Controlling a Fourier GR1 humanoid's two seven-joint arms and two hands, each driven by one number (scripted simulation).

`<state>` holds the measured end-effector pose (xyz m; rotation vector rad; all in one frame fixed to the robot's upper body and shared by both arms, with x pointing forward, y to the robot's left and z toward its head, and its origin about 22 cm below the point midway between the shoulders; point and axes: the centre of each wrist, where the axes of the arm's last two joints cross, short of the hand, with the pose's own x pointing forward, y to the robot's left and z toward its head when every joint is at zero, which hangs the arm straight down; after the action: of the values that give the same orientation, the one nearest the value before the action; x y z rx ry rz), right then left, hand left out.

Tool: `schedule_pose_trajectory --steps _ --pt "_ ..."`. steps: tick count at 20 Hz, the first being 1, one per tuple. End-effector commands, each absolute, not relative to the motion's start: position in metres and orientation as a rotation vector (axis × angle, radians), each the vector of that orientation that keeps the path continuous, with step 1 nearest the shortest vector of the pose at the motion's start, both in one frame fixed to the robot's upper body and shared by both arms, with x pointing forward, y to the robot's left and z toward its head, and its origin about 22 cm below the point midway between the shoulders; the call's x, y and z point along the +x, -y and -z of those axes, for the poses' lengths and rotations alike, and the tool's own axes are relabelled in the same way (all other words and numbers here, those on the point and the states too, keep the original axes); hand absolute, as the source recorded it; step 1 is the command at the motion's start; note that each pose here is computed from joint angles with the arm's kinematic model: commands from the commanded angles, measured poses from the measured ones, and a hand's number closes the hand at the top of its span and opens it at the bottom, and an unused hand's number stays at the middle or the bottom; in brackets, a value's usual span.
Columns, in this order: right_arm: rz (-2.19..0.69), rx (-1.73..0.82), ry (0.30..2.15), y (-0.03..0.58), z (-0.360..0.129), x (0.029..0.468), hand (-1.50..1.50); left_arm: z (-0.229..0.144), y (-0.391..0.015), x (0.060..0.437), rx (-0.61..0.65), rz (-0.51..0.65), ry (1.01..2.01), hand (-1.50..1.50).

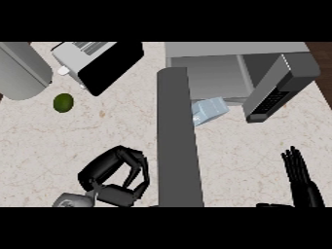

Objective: Pick up the milk, place it into the microwave and close the microwave

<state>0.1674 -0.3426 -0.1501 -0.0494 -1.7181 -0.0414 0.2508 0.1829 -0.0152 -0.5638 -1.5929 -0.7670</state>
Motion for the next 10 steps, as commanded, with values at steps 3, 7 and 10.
schedule_pose_trajectory --steps 3,7,10 --pt "0.067 0.077 1.788 0.366 0.122 0.115 -1.5 0.028 -0.144 0.257 -0.547 0.848 1.632 1.5" --pt "0.038 0.066 1.851 0.383 0.09 0.094 -1.5 0.046 -0.106 0.236 -0.605 0.862 1.641 1.5" --pt "0.012 0.173 1.883 0.367 0.082 0.1 -1.5 0.058 -0.085 0.231 -0.631 0.939 1.533 1.5"
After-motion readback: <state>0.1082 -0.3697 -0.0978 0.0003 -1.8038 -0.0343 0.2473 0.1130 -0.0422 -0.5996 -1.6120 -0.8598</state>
